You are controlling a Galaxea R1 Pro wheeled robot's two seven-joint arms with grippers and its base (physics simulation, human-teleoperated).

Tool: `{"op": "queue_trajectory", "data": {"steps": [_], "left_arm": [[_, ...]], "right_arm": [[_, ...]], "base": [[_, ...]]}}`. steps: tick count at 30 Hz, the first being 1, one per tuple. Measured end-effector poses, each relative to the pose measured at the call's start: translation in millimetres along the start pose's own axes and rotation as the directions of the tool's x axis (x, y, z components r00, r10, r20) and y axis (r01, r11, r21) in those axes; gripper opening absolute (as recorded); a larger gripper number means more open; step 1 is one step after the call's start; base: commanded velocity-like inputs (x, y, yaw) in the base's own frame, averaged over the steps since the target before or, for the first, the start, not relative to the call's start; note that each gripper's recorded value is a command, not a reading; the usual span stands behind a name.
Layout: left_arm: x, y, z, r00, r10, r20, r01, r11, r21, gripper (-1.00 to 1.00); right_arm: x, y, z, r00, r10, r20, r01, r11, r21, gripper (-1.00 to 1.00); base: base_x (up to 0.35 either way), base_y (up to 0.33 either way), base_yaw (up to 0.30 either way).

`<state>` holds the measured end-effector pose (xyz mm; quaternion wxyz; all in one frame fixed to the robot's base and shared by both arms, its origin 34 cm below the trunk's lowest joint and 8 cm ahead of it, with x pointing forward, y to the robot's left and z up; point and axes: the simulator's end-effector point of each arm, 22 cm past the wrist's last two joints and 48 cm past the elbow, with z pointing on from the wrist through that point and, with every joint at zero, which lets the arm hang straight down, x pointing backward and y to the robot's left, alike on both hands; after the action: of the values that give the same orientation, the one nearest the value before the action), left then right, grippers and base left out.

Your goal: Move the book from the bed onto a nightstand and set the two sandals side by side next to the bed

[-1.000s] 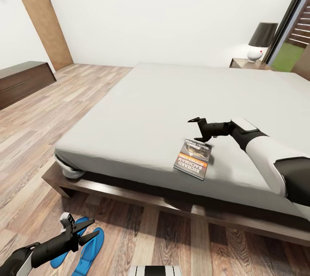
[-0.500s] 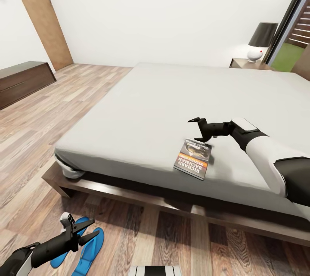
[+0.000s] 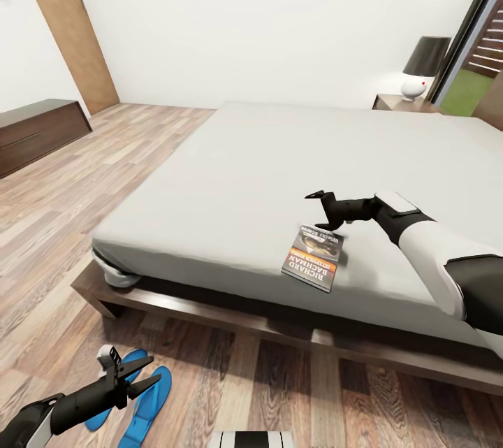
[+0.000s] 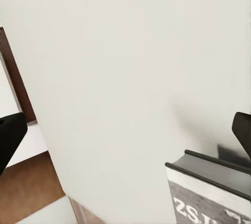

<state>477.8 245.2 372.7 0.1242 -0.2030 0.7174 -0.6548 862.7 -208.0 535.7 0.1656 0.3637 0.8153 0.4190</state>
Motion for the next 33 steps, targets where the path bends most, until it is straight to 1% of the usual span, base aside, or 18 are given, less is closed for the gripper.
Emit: {"op": "queue_trajectory", "data": {"steps": [33], "left_arm": [[-1.6,-0.1,-2.2,1.0,0.001,0.004,-0.001,1.0,-0.003,1.0]], "right_arm": [[0.2,0.0,0.0,1.0,-0.001,-0.001,0.001,1.0,0.001,1.0]], "base": [[-0.002,0.002,0.0]]}}
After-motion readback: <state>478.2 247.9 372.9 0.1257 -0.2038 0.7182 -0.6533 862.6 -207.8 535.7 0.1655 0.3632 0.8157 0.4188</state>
